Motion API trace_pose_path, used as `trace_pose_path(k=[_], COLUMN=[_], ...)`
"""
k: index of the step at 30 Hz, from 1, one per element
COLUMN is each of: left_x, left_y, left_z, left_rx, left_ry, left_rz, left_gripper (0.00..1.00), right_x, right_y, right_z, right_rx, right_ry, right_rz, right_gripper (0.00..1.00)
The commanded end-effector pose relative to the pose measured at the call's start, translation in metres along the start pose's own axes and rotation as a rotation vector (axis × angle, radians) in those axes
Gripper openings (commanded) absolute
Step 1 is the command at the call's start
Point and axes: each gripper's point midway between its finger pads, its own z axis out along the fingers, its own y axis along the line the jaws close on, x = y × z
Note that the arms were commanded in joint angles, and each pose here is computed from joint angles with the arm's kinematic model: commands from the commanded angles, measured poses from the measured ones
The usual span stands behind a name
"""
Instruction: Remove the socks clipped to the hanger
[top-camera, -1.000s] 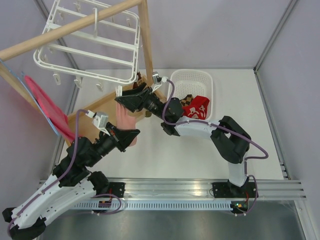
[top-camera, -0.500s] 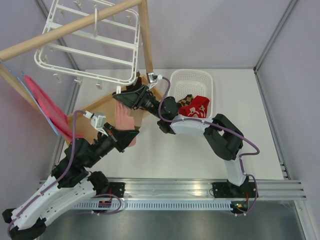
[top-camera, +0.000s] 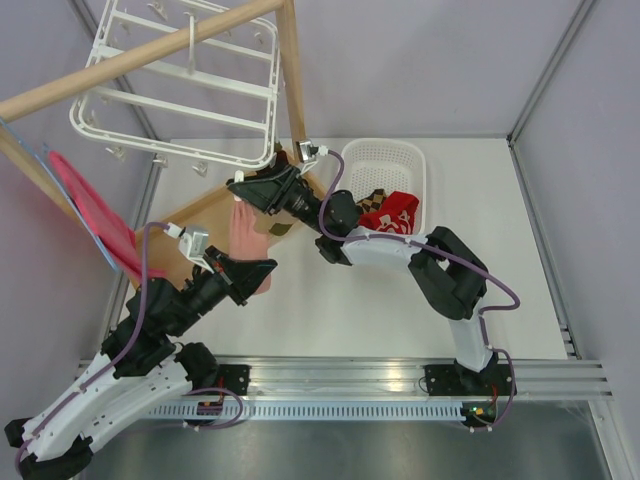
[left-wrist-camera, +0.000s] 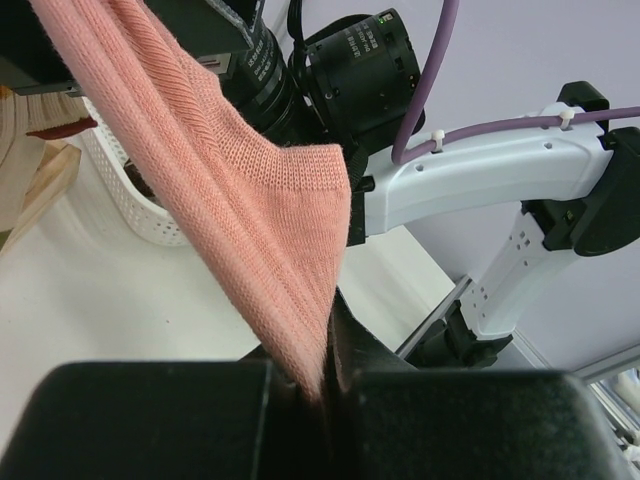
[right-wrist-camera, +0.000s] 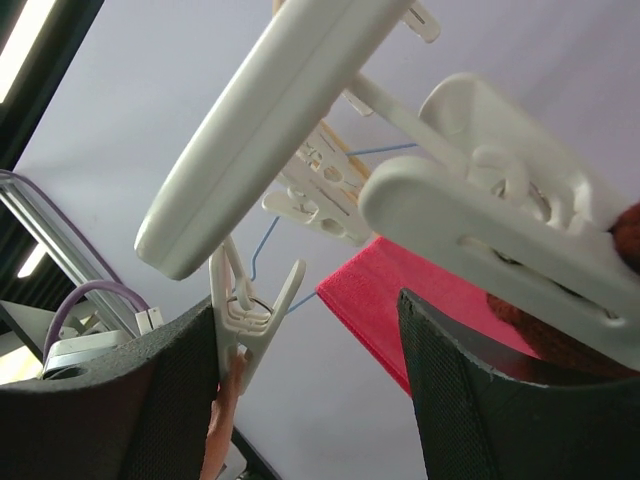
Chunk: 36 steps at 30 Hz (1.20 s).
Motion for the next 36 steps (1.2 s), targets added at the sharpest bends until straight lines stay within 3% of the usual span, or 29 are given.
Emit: trace_pose_path(k=[1,23,27,31,34,36], left_x=[-0.001,0.006,0.007,0.007,0.007,0.008], left_y=[-0.008,-0.002,-0.002,-0.002,-0.002,-0.002], left_z=[-0.004,-0.001,-0.002,-0.001,-0.001,-0.002], left_rx=[0.025,0.006,0.008,0.009,0.009,0.009], left_ry=[0.009,0.02,0.021,0.022,0.024,0.024], left_rz=[-0.042,-0.04,-0.041,-0.043,-0.043,-0.043], left_gripper=[0.02,0.02,0.02,0.02,0.02,0.02], right_x=[-0.058,-0.065,-0.065,-0.064,-0.064,-0.063], right_y=[0.122,0.143,0.144,0.144,0.142,0.14], right_z=[-0.011,-0.002,-0.001,-0.001,-0.001,-0.001], right_rx=[-0.449,-0.443,-0.444,-0.441,-0.439,-0.434], right_ry=[-0.214,-0.201,-0.198,-0.194,-0.191,-0.187], right_rz=[-0.149,-0.226,-0.228,-0.236,-0.235,-0.235], right_gripper=[0.72,0.61,0.47,0.14,0.02,0.01])
